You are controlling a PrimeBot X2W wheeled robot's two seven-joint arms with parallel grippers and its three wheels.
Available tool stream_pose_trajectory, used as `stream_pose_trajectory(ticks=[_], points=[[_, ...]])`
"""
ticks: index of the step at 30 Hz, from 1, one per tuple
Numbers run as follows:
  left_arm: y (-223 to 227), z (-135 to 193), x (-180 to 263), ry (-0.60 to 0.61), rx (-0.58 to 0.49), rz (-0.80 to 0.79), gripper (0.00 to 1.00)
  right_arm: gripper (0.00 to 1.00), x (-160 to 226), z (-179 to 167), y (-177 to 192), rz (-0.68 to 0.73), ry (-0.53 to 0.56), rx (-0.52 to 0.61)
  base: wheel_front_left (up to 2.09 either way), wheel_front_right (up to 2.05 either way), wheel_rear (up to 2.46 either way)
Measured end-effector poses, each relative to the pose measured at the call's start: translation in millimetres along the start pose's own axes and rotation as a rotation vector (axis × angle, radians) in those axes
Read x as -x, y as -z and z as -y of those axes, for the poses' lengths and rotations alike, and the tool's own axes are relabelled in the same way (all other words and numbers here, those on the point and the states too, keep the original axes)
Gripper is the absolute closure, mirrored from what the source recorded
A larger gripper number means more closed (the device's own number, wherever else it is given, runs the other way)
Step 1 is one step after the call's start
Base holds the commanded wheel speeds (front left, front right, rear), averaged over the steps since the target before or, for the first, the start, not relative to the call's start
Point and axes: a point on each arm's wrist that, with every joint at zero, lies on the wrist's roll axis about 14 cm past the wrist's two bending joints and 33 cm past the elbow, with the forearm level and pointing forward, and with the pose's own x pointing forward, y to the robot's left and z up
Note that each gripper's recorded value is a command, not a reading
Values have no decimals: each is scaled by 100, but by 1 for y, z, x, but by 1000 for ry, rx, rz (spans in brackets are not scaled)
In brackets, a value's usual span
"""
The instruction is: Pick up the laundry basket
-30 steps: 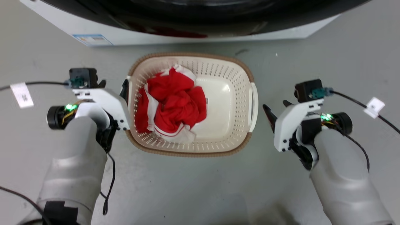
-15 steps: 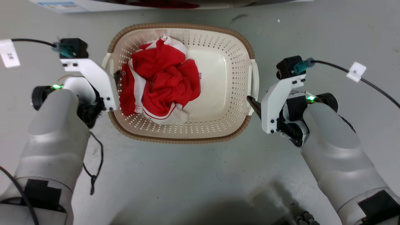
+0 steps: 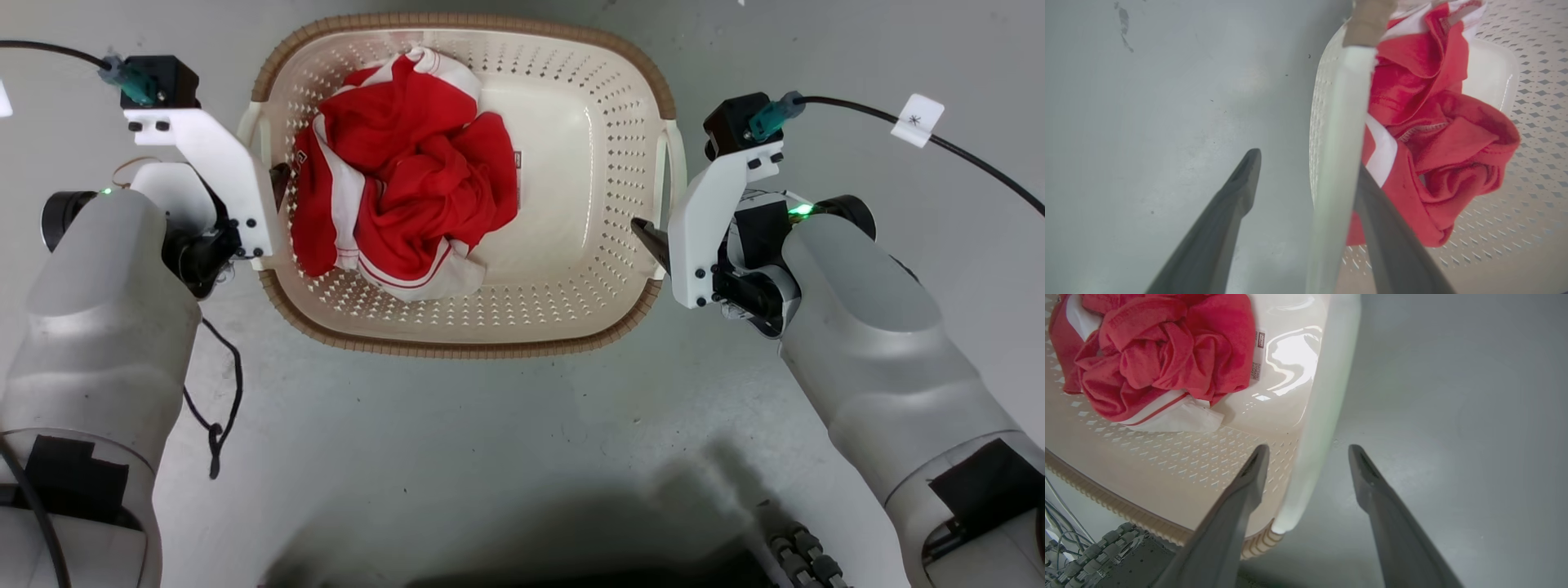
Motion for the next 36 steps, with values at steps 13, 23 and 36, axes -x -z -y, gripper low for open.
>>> stream_pose_trajectory(ticks=[13, 23, 36], points=[[10, 7, -10, 25, 24, -48, 100, 100, -16, -6, 16, -82, -21, 3, 0, 0, 0], [17, 14, -7, 49, 44, -82, 100, 100, -15, -8, 16, -84, -28, -6, 0, 0, 0], [34, 50, 40, 120, 72, -182, 100, 100, 27, -4, 19, -135, 24, -8, 0, 0, 0]])
